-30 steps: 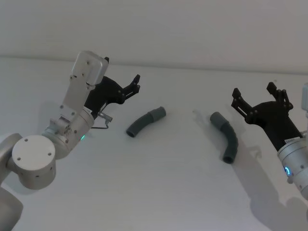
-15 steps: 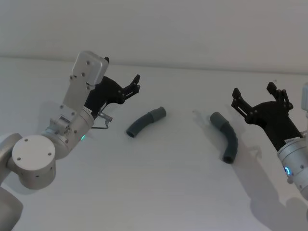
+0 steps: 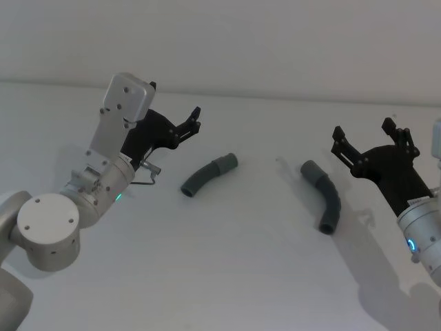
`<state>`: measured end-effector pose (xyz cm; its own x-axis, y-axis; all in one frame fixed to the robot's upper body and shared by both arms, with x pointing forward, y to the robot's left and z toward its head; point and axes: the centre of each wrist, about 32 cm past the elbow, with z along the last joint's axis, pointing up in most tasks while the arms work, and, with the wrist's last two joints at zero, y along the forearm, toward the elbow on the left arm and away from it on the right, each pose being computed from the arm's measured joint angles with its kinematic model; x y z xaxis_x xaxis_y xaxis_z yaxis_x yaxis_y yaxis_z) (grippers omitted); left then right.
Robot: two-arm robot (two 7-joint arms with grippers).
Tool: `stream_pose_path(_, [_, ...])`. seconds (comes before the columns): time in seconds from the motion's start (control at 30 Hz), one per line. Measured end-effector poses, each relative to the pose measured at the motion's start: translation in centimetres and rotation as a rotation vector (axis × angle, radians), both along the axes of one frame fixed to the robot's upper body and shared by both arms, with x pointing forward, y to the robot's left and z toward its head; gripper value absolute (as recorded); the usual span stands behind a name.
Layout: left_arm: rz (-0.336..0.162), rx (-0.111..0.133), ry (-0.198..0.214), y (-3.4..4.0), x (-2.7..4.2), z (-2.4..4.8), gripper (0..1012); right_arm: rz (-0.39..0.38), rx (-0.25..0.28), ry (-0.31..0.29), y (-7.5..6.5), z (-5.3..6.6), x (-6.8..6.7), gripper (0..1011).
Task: Use both hands to pick up one end of the pipe from the table, align the ends, and insert them.
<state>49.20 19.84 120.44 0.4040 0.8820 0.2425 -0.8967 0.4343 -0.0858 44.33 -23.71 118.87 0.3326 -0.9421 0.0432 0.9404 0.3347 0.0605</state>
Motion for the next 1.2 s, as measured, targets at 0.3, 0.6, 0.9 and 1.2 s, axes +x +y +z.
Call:
stream_pose_path(0.3, [0.0,0.0,0.0,0.0,0.0,0.0,1001,0.0,0.0,0.0,0.0,0.0,0.0,1003])
stream_pose_path(0.6, [0.0,0.0,0.0,0.0,0.0,0.0,1001,0.0,0.0,0.0,0.0,0.0,0.0,1003])
stream_pose_path(0.9, [0.0,0.0,0.0,0.0,0.0,0.0,1001,0.0,0.0,0.0,0.0,0.0,0.0,1003])
stream_pose_path(1.2, [0.0,0.0,0.0,0.0,0.0,0.0,1001,0.0,0.0,0.0,0.0,0.0,0.0,1003])
